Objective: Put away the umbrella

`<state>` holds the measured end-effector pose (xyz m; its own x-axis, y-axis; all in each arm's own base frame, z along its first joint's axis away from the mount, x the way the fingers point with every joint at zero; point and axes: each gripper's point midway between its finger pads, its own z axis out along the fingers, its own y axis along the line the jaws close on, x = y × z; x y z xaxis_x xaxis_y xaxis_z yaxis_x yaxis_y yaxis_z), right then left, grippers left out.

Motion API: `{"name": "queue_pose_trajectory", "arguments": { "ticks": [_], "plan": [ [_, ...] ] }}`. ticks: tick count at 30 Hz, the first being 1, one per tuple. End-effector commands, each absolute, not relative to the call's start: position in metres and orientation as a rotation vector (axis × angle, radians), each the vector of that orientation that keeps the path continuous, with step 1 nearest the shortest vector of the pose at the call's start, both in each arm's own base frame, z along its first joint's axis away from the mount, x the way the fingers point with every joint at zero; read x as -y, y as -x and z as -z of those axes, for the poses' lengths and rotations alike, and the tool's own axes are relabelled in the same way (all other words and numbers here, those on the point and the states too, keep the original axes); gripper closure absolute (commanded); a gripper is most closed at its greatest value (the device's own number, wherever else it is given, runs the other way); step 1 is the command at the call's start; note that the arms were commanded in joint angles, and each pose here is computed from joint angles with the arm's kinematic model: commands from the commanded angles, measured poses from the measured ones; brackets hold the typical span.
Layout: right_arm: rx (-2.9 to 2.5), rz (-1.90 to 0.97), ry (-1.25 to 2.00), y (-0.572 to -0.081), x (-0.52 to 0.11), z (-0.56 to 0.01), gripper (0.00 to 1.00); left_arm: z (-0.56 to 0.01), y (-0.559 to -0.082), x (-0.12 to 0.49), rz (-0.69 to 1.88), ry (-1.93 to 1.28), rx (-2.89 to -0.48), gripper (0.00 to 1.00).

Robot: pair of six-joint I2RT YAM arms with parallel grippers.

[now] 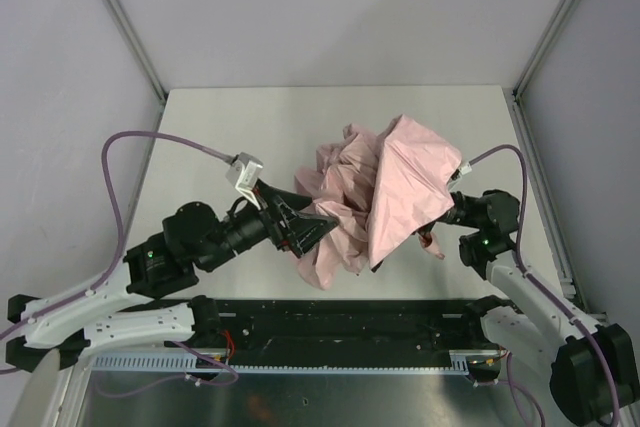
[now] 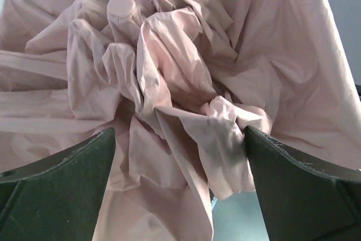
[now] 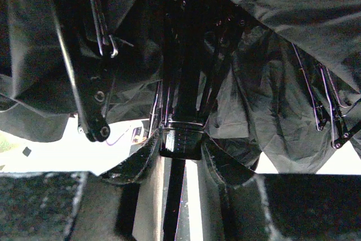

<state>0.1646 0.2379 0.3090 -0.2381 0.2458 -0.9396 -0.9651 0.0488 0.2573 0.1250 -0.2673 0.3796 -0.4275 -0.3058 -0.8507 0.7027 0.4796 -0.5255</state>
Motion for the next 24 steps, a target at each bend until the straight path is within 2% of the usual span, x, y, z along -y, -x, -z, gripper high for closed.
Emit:
{"name": "queue_pose_trajectory", "arguments": {
  "ticks": [1,3,5,10,12,14,15,16,20,22,24],
  "plan": [
    [-1.104,-1.479,0.94,-0.143,-0.237,-0.334,1.0,-0.415,-0.127,0.275,1.287,-0.313,-1.525,0.01],
    [-1.097,-1.513,0.971,-0.136,-0.24,-0.333,1.0,-0.421,-0.13,0.284,1.307,-0.332,-1.508,0.04],
    [-1.094,-1.543,0.996,-0.129,-0.243,-0.331,1.0,-0.428,-0.134,0.296,1.328,-0.371,-1.498,0.14],
    [-1.083,-1.582,1.037,-0.118,-0.249,-0.328,1.0,-0.425,-0.151,0.325,1.327,-0.441,-1.537,0.64],
    [-1.08,-1.59,1.048,-0.116,-0.25,-0.327,1.0,-0.423,-0.154,0.332,1.327,-0.46,-1.547,0.75],
    [-1.085,-1.588,1.048,-0.117,-0.249,-0.325,1.0,-0.425,-0.15,0.335,1.34,-0.494,-1.536,0.78],
    [-1.09,-1.583,1.044,-0.118,-0.249,-0.324,1.0,-0.427,-0.148,0.334,1.344,-0.509,-1.527,0.75],
    [-1.095,-1.578,1.037,-0.121,-0.248,-0.323,1.0,-0.429,-0.145,0.331,1.347,-0.517,-1.516,0.64],
    [-1.122,-1.554,1.004,-0.133,-0.243,-0.319,1.0,-0.434,-0.132,0.304,1.338,-0.514,-1.471,0.12],
    [-1.135,-1.545,0.987,-0.139,-0.241,-0.318,1.0,-0.433,-0.128,0.286,1.323,-0.481,-1.469,0.03],
    [-1.14,-1.539,0.975,-0.143,-0.239,-0.318,1.0,-0.429,-0.125,0.269,1.308,-0.437,-1.481,0.01]
  ]
}}
